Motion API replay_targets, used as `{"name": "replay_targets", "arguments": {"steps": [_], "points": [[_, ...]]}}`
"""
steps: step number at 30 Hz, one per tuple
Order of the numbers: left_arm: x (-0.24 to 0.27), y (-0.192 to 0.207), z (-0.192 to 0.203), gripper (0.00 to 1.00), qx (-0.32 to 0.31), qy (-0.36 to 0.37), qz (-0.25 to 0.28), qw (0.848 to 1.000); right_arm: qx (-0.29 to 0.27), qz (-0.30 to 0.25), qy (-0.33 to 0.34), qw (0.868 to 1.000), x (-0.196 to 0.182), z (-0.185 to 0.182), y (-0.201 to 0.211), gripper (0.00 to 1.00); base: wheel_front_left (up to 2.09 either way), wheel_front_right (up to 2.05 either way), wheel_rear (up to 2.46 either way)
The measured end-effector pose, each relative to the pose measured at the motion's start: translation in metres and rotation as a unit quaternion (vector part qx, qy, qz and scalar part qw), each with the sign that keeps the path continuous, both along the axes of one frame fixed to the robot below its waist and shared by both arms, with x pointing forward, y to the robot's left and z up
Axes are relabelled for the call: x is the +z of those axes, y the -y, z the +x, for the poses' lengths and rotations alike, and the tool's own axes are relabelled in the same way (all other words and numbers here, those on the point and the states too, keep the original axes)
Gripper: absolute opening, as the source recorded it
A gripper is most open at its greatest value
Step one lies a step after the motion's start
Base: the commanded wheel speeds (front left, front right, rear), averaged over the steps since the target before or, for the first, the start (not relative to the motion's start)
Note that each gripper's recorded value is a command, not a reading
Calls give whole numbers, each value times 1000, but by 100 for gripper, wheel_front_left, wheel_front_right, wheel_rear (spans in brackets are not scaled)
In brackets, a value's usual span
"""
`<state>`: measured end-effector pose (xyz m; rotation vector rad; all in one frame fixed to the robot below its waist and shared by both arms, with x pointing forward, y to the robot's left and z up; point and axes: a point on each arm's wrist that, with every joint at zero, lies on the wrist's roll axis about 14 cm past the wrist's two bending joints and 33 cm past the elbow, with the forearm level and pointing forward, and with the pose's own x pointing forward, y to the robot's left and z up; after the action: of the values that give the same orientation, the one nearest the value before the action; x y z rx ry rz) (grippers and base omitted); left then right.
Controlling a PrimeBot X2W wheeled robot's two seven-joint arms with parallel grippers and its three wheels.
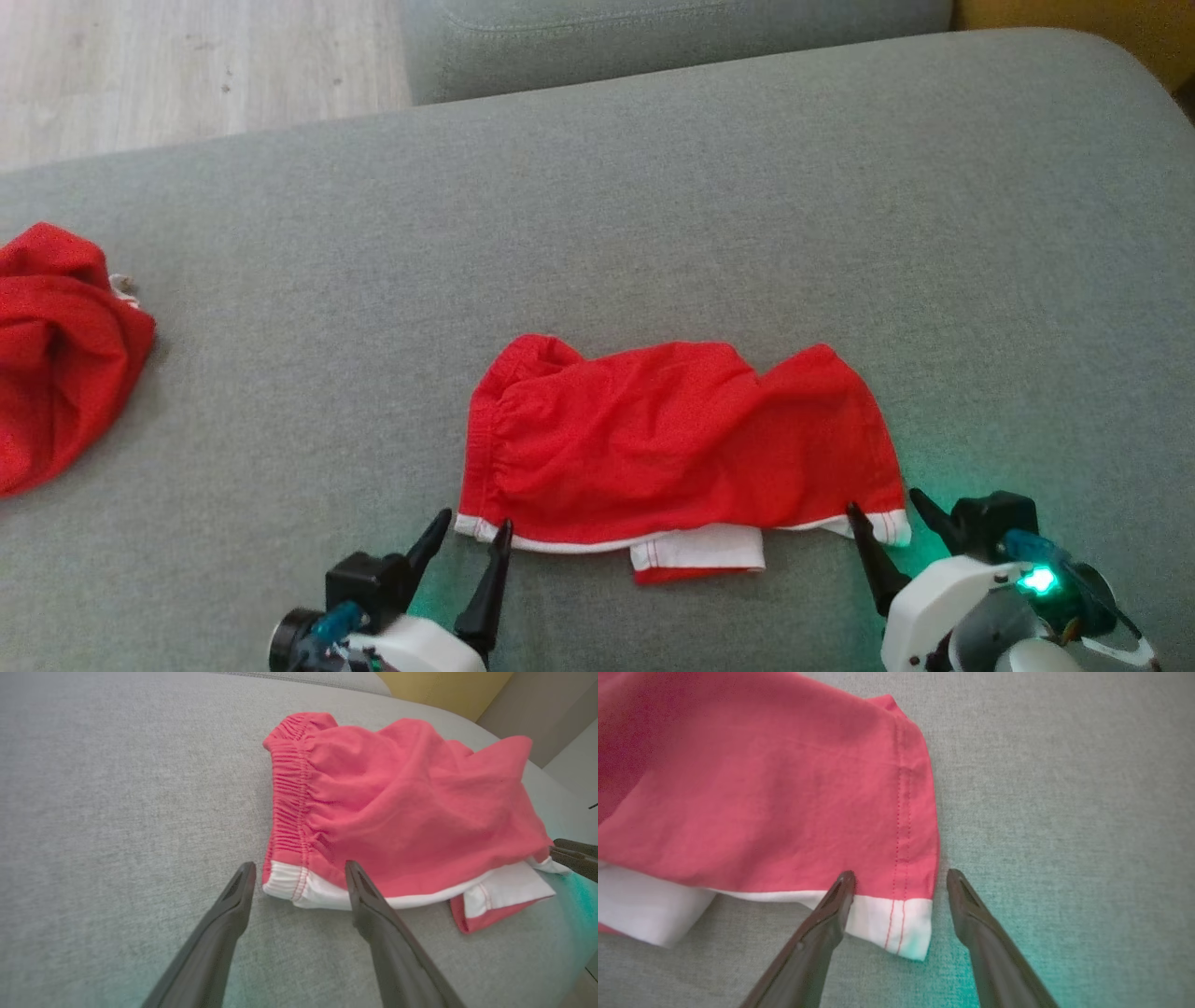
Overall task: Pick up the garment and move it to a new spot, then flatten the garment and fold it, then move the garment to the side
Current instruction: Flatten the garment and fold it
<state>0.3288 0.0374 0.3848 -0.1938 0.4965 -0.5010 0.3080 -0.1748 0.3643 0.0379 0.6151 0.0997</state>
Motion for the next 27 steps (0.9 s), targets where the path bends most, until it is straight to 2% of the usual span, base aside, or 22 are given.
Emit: {"name": "replay_targets", "arguments": {"steps": [13,14,15,16,17,18,23,27], "points": [[-19,2,5,100,-17,-32,14,999,7,7,-11,1000,-5,4,-5,100,0,0,0],[-19,4,6,82,-19,-32,13,999,6,10,-12,1000,-5,4,-5,76,0,0,0],[-19,5,6,66,-22,-34,15,999,7,12,-15,1000,-6,4,-6,42,0,0,0],[-19,5,6,39,-23,-37,15,999,6,14,-13,1000,-5,4,-6,0,0,0,0],[-20,6,5,11,-24,-41,14,999,3,14,-8,1000,-4,6,-5,0,0,0,0],[-20,6,4,0,-24,-46,13,999,-1,13,-6,1000,-3,7,-1,0,0,0,0],[-8,14,-2,0,-17,-64,-28,997,-37,39,39,998,19,19,9,0,0,0,0],[37,30,-8,0,-25,-40,-102,994,-66,93,115,987,68,36,15,0,0,0,0]]}}
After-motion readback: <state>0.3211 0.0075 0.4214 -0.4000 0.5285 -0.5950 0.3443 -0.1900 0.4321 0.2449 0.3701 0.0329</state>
